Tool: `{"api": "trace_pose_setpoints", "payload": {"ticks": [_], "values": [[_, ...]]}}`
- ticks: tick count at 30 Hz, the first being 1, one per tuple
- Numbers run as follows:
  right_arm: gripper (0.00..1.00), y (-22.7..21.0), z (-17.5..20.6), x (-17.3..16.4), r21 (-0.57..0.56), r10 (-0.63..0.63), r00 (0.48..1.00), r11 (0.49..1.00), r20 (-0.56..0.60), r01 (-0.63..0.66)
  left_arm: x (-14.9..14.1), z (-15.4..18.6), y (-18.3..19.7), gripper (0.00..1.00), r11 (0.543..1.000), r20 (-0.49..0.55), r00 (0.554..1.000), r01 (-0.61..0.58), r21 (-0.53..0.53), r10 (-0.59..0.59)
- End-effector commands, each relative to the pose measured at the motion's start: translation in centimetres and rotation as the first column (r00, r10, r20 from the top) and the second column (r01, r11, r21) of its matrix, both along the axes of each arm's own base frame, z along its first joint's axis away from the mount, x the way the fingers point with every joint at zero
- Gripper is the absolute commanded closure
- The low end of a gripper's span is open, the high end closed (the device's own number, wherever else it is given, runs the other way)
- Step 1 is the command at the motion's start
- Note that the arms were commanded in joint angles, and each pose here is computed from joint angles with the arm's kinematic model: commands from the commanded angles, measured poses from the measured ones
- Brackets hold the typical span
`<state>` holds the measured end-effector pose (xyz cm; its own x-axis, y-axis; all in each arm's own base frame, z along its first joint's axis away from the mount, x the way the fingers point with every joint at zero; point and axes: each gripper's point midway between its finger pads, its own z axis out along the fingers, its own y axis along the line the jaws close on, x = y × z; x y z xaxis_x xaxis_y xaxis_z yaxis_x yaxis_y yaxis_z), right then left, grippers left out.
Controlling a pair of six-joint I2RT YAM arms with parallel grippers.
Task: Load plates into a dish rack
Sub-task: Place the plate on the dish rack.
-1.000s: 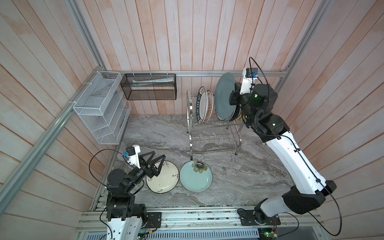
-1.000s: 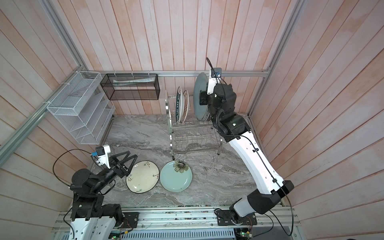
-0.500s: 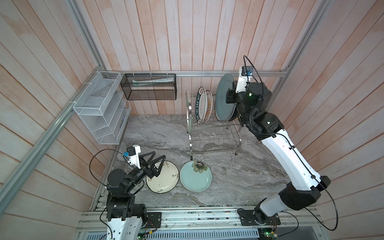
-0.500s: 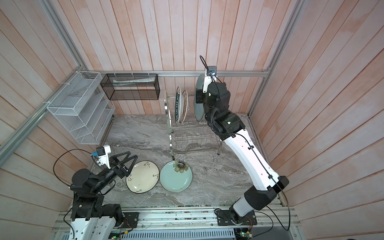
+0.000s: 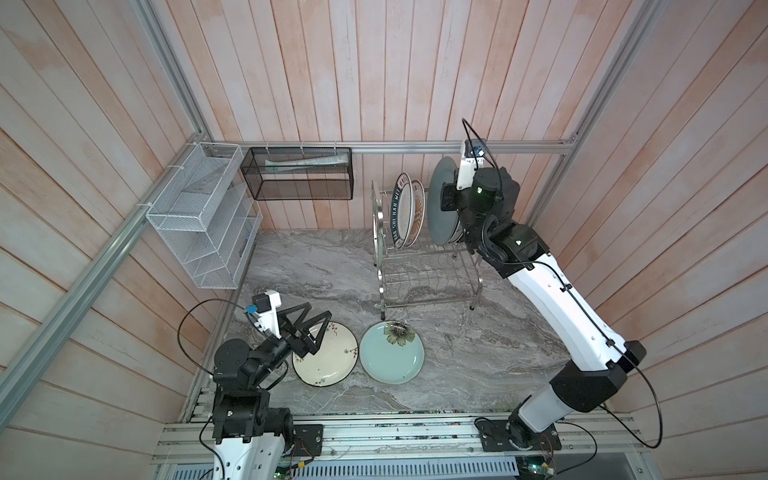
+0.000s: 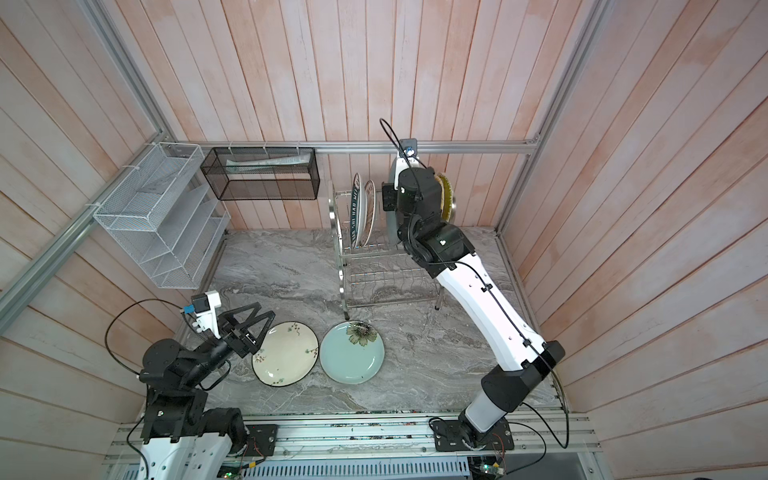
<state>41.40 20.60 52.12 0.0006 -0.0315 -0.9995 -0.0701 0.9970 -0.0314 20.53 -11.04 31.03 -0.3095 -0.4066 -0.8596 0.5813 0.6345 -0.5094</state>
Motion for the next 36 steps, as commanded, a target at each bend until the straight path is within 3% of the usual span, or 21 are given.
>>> {"api": "trace_pose_setpoints", "payload": {"ticks": [1,24,32,36], "values": [[1.0,-0.6,3.9,-1.1,0.102,-0.017,0.994,0.995,0.106,0.006,-0.2,0.1,-0.1,0.0,1.0,0.018,1.0,0.01,-0.002,-0.01],[1.0,1.7,0.8,-0.2,0.026,0.03,0.998,0.999,0.049,-0.032,-0.3,0.2,-0.1,0.0,1.0,0.024,1.0,0.013,-0.001,-0.013],[1.0,0.5,0.6,0.0,0.02,0.047,0.998,0.999,0.045,-0.048,-0.3,0.2,-0.1,0.0,1.0,0.025,1.0,0.013,-0.001,-0.013],[0.91,-0.3,0.4,0.2,0.021,0.047,0.998,0.999,0.041,-0.048,-0.3,0.2,-0.1,0.0,1.0,0.024,1.0,0.012,-0.001,-0.012]]}}
